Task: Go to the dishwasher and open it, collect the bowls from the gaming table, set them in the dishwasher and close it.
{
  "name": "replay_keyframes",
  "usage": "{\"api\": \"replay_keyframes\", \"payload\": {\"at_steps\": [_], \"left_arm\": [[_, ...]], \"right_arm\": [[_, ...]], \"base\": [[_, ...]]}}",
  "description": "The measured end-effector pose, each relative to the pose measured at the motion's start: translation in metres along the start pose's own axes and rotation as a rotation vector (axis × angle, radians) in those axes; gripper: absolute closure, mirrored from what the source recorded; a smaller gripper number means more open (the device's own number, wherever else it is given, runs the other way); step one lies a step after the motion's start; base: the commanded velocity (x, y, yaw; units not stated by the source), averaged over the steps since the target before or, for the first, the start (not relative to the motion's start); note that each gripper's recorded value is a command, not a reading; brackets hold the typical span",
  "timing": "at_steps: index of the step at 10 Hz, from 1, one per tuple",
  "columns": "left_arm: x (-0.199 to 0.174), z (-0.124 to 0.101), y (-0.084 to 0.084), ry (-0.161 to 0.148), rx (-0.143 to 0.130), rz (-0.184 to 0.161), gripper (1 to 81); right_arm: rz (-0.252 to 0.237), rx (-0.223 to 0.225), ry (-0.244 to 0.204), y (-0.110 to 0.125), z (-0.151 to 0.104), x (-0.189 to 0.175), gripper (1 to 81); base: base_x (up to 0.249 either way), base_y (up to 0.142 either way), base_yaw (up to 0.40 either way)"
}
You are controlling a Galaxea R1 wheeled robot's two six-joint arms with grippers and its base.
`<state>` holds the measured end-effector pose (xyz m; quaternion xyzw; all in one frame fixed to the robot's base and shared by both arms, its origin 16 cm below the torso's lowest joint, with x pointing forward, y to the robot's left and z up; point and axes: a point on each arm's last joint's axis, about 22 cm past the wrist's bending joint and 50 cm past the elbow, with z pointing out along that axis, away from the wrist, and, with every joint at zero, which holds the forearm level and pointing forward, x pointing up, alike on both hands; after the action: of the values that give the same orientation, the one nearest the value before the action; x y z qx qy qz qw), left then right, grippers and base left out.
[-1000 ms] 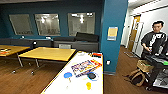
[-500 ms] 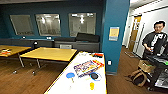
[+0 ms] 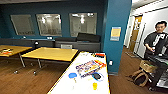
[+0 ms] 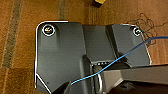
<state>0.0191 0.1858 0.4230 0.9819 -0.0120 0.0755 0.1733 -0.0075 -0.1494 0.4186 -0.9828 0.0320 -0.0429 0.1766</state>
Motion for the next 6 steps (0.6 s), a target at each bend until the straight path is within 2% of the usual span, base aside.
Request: {"api": "replay_keyframes", "payload": {"at_steps": [3,6], "left_arm": [[-0.0003,0.0,0.0002,0.0,0.0,0.0,1.0],[0.0004,0.0002,0.0005,0.0,-0.001,0.0,1.0]], "right_arm": [[-0.003,-0.001,0.0,0.0004,-0.0001,0.0,1.0],[-0.003,0.001,0.0,-0.0004,0.0001,0.0003,1.0]], "base": [[0.0,0.089,0.0],[0.0,0.113,0.0]]}}
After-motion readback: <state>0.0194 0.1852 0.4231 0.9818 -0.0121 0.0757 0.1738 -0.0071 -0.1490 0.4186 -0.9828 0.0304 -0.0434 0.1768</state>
